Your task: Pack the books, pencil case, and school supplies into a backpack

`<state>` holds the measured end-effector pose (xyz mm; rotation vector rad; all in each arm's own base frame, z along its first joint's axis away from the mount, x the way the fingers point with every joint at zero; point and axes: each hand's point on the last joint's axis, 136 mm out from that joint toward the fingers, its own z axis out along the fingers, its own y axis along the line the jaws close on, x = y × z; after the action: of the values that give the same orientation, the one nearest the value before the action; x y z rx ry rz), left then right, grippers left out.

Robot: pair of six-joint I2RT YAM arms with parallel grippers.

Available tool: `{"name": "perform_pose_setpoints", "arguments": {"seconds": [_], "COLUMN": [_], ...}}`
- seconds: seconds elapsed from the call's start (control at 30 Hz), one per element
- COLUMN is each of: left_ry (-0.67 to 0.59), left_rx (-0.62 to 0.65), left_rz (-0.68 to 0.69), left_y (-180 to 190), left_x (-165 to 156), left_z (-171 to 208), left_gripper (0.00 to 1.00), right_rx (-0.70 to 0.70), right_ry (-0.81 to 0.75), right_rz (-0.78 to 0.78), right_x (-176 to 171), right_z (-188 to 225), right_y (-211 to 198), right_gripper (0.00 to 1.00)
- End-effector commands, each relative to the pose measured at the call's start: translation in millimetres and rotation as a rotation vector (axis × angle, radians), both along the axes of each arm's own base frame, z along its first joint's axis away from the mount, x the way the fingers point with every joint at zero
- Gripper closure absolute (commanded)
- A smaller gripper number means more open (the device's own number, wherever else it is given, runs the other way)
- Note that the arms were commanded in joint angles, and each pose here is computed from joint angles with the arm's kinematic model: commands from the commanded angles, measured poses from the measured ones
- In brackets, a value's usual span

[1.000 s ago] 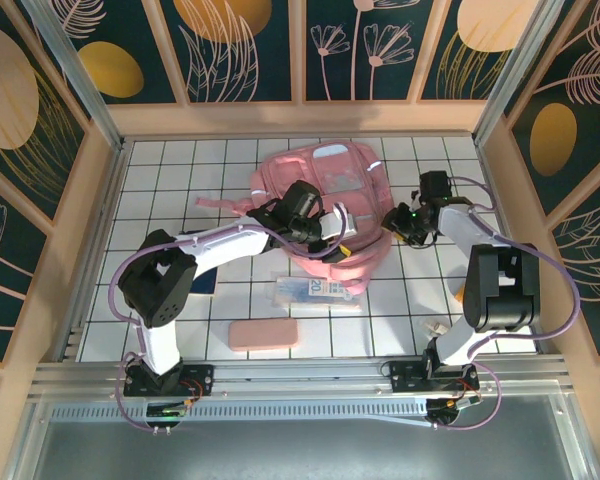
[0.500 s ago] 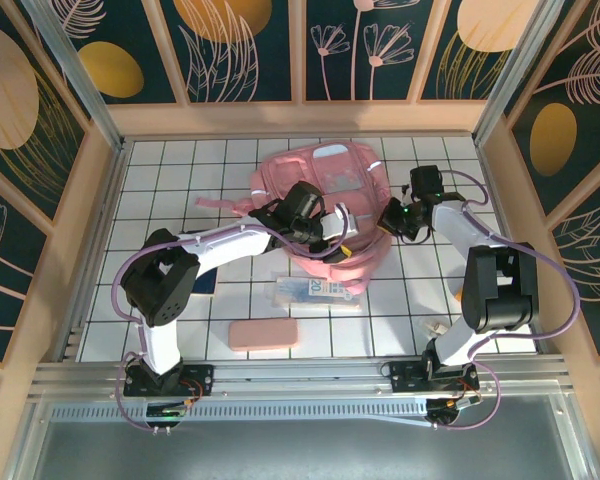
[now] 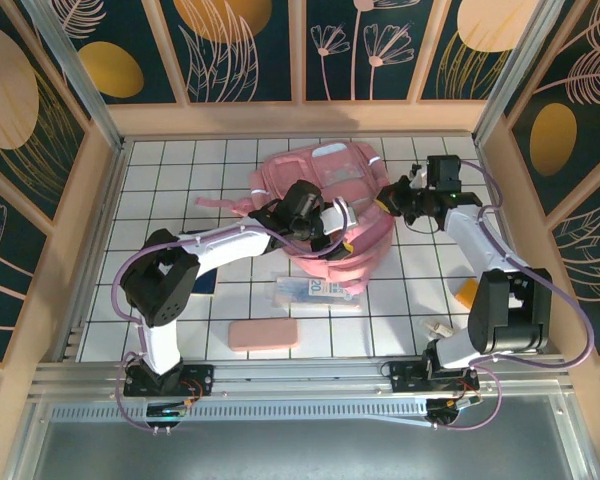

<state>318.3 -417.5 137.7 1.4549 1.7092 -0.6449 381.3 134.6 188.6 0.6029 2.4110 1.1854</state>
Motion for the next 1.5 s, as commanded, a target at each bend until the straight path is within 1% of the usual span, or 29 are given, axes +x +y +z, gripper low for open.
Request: {"name": "perform_pose_setpoints", "arguments": {"seconds": [0.0,0.17,0.2,0.27,0.3,0.33,0.37,0.43,0.53,0.57,0.67,0.7,0.77,0.83,0.93,1.0,1.07,1.13,1.17,1.23,1.27,1.3,1.37,1.47], "left_ry": [-0.101,-0.131,-0.141,-0.162,-0.186,-0.219,-0.256,-0.363,-0.518,-0.557,-0.661,-0.691,-0.764,-0.854,-1.001,-1.096,-1.155,-1.202,-1.222,-1.257,-1.265,-1.266,-1.258,-1.273], "left_rx": [-0.016,0.012,0.022,0.056,0.077,0.100,0.118,0.132,0.123,0.120,0.160,0.166,0.185,0.192,0.176,0.175,0.159,0.170,0.174,0.165,0.154,0.145,0.153,0.176], "left_rz": [0.095,0.137,0.151,0.181,0.207,0.243,0.287,0.399,0.490,0.507,0.474,0.478,0.496,0.527,0.553,0.550,0.543,0.478,0.426,0.350,0.330,0.327,0.314,0.269], "left_y": [7,13,15,22,27,33,39,55,71,73,72,73,75,81,86,86,84,77,72,64,62,61,60,57], "left_x": [18,26,29,36,42,50,60,81,99,103,108,110,115,119,118,115,113,108,104,95,93,92,91,88], "left_z": [23,22,22,17,17,18,22,41,78,88,106,113,124,140,170,187,201,204,202,197,195,194,189,179], "left_gripper": [0.22,0.24,0.29,0.49,0.62,0.83,1.00,1.00,1.00,1.00,1.00,1.00,1.00,1.00,1.00,1.00,1.00,1.00,1.00,1.00,1.00,1.00,1.00,1.00], "right_rx": [0.146,0.211,0.224,0.224,0.207,0.185,0.160,0.079,0.020,0.014,-0.038,-0.065,-0.143,-0.251,-0.358,-0.425,-0.543,-0.678,-0.745,-0.847,-0.911,-0.985,-1.094,-1.149], "right_ry": [-0.124,-0.178,-0.196,-0.226,-0.241,-0.250,-0.258,-0.266,-0.286,-0.300,-0.333,-0.350,-0.379,-0.443,-0.595,-0.758,-0.920,-1.101,-1.194,-1.351,-1.412,-1.461,-1.473,-1.495], "right_rz": [0.026,-0.005,-0.012,-0.033,-0.045,-0.054,-0.061,-0.081,-0.062,-0.039,0.004,0.017,0.037,0.074,0.139,0.231,0.296,0.346,0.362,0.334,0.340,0.379,0.477,0.602], "right_x": [6,9,10,12,13,14,14,11,-2,-7,-21,-24,-27,-28,-28,-33,-39,-46,-50,-52,-52,-50,-39,-27], "right_z": [61,83,88,94,95,93,89,73,46,40,22,18,11,10,22,34,39,41,43,54,55,53,44,37], "right_y": [14,13,13,9,5,2,-2,-10,-9,-6,-1,-1,-4,-7,-8,0,7,14,16,12,10,10,11,20], "right_gripper": [1.00,1.00,1.00,1.00,1.00,1.00,1.00,1.00,1.00,1.00,1.00,0.98,0.89,0.84,0.73,0.69,0.64,0.60,0.56,0.45,0.43,0.38,0.38,0.37]}}
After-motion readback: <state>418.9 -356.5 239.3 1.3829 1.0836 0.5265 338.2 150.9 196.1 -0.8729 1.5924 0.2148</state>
